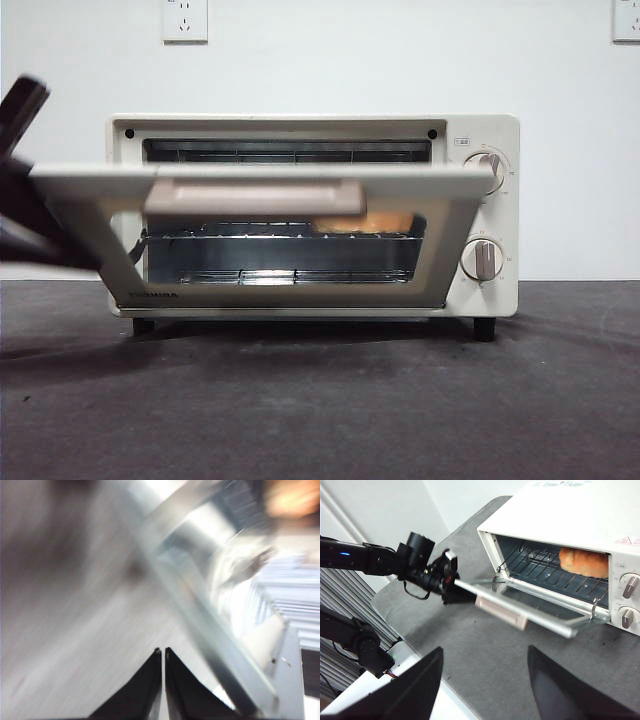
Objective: The left arm flap open the oven, the right arm pick bread and place it into oven, the left arm flap close the oven
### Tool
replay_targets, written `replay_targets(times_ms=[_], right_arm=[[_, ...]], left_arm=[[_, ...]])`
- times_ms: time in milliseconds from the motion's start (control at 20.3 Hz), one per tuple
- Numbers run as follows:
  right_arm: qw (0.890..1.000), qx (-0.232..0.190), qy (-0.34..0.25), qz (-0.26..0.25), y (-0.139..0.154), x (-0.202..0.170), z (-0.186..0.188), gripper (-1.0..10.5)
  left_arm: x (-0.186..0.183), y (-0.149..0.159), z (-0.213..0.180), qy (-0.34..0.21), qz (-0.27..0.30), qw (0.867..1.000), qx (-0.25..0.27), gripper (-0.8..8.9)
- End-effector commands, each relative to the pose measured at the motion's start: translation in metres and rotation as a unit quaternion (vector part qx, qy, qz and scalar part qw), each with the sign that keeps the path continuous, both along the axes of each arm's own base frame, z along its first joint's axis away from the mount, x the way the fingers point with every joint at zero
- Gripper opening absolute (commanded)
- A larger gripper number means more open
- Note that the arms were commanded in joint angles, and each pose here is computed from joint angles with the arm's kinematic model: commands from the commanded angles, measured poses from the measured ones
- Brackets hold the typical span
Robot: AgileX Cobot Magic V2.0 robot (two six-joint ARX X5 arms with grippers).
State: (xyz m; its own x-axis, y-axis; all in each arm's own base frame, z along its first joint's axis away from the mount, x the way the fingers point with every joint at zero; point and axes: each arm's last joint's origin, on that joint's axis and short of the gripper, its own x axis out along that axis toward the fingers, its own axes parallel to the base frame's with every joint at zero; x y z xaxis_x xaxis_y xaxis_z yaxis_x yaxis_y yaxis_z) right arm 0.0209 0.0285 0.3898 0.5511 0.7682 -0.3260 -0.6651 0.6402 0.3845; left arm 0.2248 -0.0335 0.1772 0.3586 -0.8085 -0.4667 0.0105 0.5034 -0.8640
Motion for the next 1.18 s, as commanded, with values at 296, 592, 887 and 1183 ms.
replay_targets(times_ms=[296,592,887,1183], right_arm=[[1.000,0.014,-0.002,0.000,-0.001,-0.001,0.005,2.6],[1.000,0.014,-0.002,0.001,-0.001,-0.001,0.005,2.6],[1.000,0.014,-0.002,0.000,-0.001,-0.001,0.005,2.6],[1.000,-0.001,-0.020,-0.021,-0.002,0.000,0.005,2.6]], left_arm=[[0.027,-0.001,0.047,-0.115,0.078,0.990,-0.025,0.16],[0.033,0.002,0.052,-0.137,0.137,0.981,-0.007,0.16],[0.024,-0.001,0.065,-0.179,0.109,0.978,-0.003,0.16],[-0.001,-0.001,0.089,-0.242,0.078,0.967,0.008,0.16]])
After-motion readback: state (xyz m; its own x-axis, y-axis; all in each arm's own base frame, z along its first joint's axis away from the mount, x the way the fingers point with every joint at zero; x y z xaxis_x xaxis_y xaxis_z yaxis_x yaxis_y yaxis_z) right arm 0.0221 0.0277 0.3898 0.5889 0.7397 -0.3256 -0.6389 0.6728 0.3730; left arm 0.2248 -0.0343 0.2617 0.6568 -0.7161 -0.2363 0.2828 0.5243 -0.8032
